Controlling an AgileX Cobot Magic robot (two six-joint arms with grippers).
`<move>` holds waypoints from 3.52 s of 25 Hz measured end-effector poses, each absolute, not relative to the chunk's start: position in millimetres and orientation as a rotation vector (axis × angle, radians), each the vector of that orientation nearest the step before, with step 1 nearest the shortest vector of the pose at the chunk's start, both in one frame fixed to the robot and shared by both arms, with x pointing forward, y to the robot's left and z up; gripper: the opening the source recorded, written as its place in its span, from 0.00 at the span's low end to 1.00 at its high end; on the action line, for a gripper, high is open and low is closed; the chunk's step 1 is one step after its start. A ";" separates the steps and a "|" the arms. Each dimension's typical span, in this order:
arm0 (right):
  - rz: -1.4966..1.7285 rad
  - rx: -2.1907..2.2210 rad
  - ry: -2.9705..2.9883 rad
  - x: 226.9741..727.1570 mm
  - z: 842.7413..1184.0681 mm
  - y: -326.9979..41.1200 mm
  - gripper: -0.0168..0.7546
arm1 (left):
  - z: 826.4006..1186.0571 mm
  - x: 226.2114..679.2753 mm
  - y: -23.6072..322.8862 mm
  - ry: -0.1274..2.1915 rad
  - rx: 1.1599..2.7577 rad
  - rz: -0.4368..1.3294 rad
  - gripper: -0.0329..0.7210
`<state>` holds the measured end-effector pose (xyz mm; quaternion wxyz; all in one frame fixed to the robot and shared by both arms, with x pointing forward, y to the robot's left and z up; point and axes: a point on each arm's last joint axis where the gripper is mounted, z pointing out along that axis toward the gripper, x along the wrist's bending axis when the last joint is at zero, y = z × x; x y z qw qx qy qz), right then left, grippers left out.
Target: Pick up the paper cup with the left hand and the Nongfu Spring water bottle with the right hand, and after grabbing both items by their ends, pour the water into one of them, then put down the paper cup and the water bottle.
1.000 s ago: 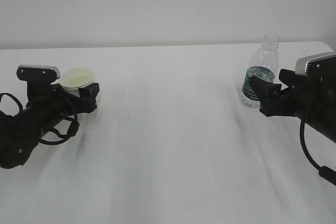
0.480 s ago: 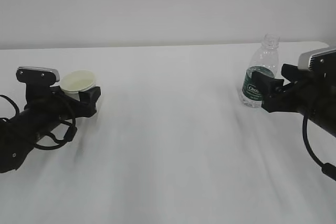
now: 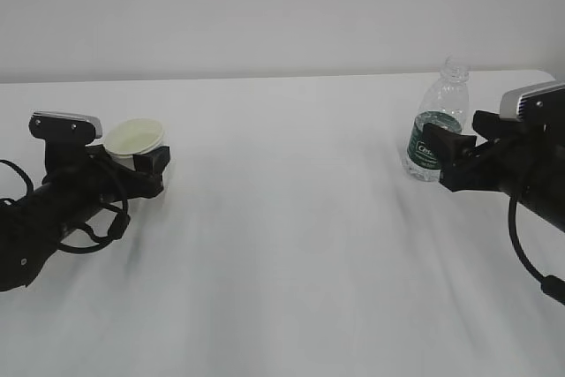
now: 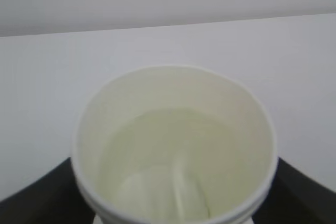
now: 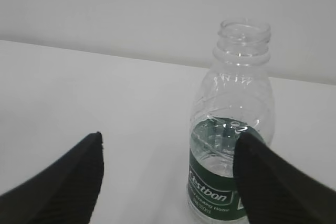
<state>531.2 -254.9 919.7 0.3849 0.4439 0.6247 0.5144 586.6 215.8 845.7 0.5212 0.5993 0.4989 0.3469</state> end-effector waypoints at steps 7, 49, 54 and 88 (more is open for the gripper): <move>1.310 1.131 1.591 531.2 919.7 -254.9 0.78 | 845.7 586.6 215.8 1.195 1.436 0.831 0.90; 1.469 0.904 1.677 523.1 934.8 -238.1 0.78 | 884.5 527.8 223.0 1.136 1.488 0.789 0.96; 1.511 0.893 1.625 519.5 954.7 -238.4 0.78 | 912.2 523.7 222.8 1.076 1.422 0.812 0.93; 1.175 1.018 1.511 441.8 1076.8 -271.4 0.78 | 1049.8 473.1 230.9 0.804 1.168 0.933 0.80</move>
